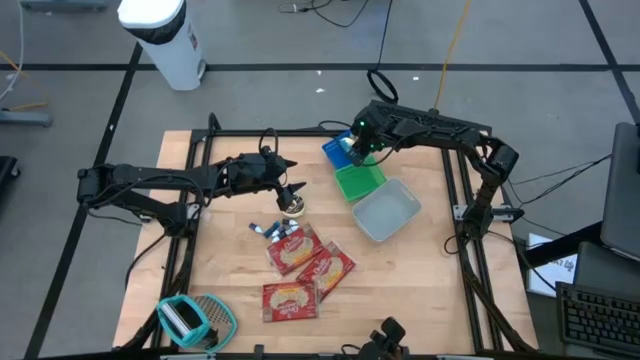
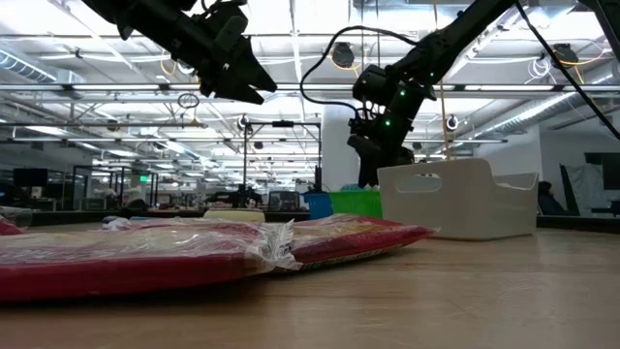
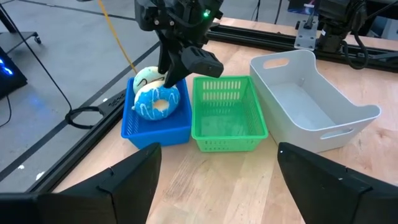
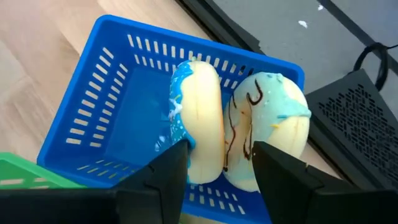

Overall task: Pick & Place Food Item
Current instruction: Put the blue donut into the blue bin

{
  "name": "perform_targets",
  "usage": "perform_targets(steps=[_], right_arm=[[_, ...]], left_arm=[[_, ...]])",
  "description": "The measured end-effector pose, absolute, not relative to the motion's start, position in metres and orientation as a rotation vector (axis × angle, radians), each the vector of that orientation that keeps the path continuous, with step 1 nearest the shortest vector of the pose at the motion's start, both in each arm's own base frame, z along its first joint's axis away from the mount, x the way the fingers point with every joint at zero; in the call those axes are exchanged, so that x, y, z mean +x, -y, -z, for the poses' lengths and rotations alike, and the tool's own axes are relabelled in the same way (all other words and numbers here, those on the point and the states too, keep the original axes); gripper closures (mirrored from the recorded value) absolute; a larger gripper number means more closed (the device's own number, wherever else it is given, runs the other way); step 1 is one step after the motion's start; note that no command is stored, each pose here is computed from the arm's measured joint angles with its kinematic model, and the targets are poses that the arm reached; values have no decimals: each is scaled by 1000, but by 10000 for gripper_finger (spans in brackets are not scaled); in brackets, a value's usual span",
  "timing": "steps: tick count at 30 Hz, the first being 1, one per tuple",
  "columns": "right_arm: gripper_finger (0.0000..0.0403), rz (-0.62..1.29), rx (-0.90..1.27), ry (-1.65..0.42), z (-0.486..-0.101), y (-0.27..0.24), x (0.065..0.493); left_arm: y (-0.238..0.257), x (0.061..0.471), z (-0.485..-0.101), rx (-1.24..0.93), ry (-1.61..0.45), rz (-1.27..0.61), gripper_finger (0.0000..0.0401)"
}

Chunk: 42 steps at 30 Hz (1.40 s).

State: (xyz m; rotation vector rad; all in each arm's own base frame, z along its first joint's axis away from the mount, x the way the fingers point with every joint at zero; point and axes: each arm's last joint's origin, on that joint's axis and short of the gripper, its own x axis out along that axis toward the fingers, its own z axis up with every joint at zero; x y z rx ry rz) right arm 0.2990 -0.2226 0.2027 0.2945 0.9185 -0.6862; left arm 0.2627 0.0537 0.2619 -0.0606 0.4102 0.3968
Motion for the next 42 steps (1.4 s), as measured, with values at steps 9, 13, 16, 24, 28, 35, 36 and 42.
perform_targets(steps=[9,13,16,24,28,35,36,42], right_arm=[[236,728,262,-915,-204,224,299],[236,759,244,-905,-205,226,299],[236,797,219,-907,-205,226,299],[236,790,206,-909,-205,226,300],[236,789,206,-909,-205,226,300],[236,786,208,-909,-205,226,300],[236,786,208,-909,-205,226,300],[236,785,210,-921,-208,225,297]], left_arm=[[-54,263,-262,-59,-411,-396,86],[-54,263,-262,-58,-410,-395,80],[-54,263,-262,-59,-411,-395,78],[-54,263,-262,-60,-410,-395,77],[-54,263,-262,-61,-410,-395,77],[-54,263,-262,-61,-410,-395,77],[-54,263,-262,-61,-410,-395,77],[-54,263,-262,-61,-410,-395,77]])
